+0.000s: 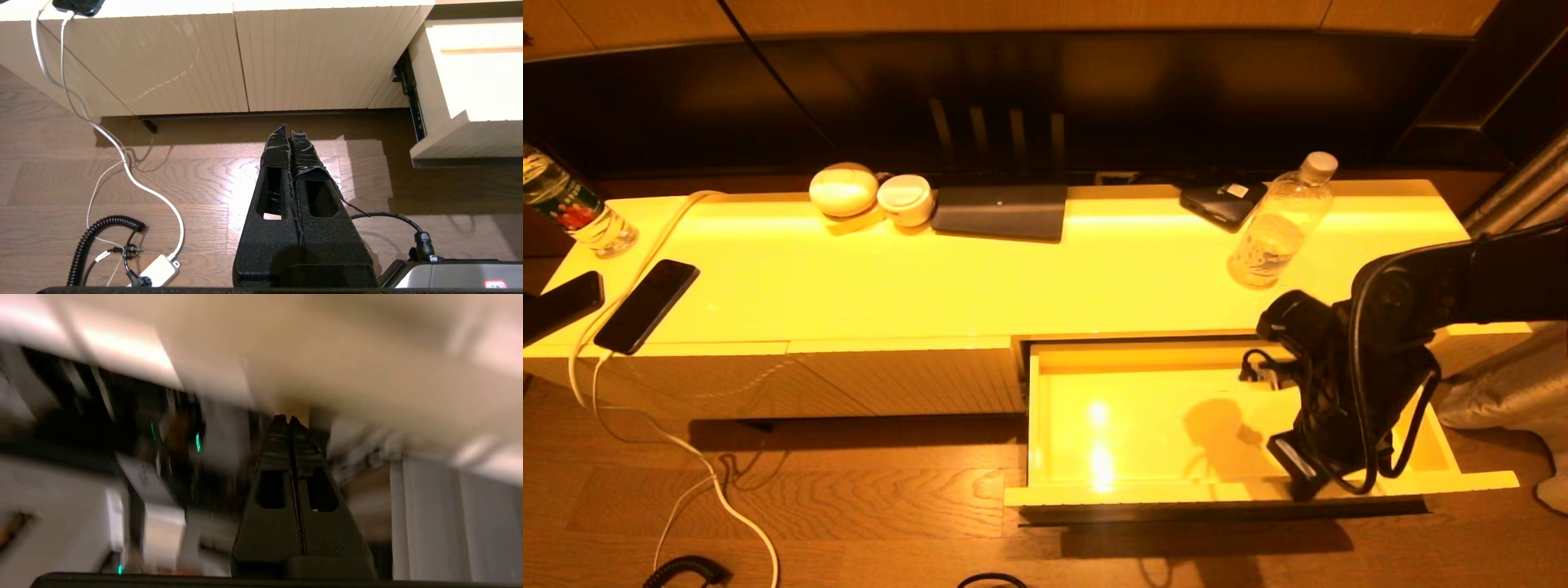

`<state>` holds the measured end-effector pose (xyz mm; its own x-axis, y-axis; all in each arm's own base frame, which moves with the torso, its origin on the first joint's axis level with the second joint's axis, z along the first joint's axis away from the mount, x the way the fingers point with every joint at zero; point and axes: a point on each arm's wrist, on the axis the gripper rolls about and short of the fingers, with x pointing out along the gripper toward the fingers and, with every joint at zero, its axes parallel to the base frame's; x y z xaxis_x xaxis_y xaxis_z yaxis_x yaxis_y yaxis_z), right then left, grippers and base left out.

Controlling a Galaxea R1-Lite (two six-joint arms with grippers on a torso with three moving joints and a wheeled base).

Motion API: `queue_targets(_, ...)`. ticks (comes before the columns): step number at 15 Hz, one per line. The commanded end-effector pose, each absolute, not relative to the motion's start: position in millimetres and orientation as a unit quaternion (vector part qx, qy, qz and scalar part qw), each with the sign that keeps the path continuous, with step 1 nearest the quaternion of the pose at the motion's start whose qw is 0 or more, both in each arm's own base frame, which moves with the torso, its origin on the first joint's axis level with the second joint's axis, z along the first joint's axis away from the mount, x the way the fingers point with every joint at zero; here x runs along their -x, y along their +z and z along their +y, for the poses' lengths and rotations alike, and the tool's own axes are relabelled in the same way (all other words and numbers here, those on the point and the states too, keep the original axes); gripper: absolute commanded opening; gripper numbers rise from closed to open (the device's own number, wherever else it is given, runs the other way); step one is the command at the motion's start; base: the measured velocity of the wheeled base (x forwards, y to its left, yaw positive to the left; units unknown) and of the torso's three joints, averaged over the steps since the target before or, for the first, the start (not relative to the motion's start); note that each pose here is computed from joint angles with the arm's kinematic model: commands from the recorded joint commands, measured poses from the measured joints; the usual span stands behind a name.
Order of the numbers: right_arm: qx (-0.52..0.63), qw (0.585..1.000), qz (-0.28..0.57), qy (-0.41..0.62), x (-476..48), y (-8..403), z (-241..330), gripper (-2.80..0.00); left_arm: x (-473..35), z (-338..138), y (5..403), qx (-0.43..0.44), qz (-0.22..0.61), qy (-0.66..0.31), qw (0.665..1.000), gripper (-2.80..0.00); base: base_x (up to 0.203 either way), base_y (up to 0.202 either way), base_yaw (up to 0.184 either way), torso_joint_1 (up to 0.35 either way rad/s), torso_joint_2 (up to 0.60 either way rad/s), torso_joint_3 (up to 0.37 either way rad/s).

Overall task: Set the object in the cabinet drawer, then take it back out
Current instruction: Open the drawer, then put the mineral water in the drawer

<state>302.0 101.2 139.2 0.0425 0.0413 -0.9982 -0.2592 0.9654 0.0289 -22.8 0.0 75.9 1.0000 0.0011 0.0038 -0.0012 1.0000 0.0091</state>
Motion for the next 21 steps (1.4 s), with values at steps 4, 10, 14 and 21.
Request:
queue_targets(4,0.058,0.758,0.642,0.1,-308.6,153.7,103.0,-2.8,22.6,0.0,75.1,-0.005,-0.001,0.0,1.0,-2.8,0.0,0.0,0.0,0.0,0.0,0.0)
queue_targets(10,0.04,0.829,0.547,0.11,-270.2,222.0,90.3,-2.8,22.7,0.0,75.5,-0.005,-0.002,0.001,1.0,-2.8,0.0,0.0,0.0,0.0,0.0,0.0)
queue_targets(14,0.026,0.914,0.39,0.112,-237.9,277.0,78.0,-2.8,22.7,0.0,75.4,-0.005,-0.001,0.0,1.0,-2.8,0.0,0.0,0.0,0.0,0.0,0.0)
queue_targets(21,0.04,0.963,0.266,0.009,-235.9,243.7,74.5,0.0,22.7,0.0,75.5,-0.005,-0.002,0.0,1.0,-2.8,0.0,0.0,0.0,0.0,0.0,0.0)
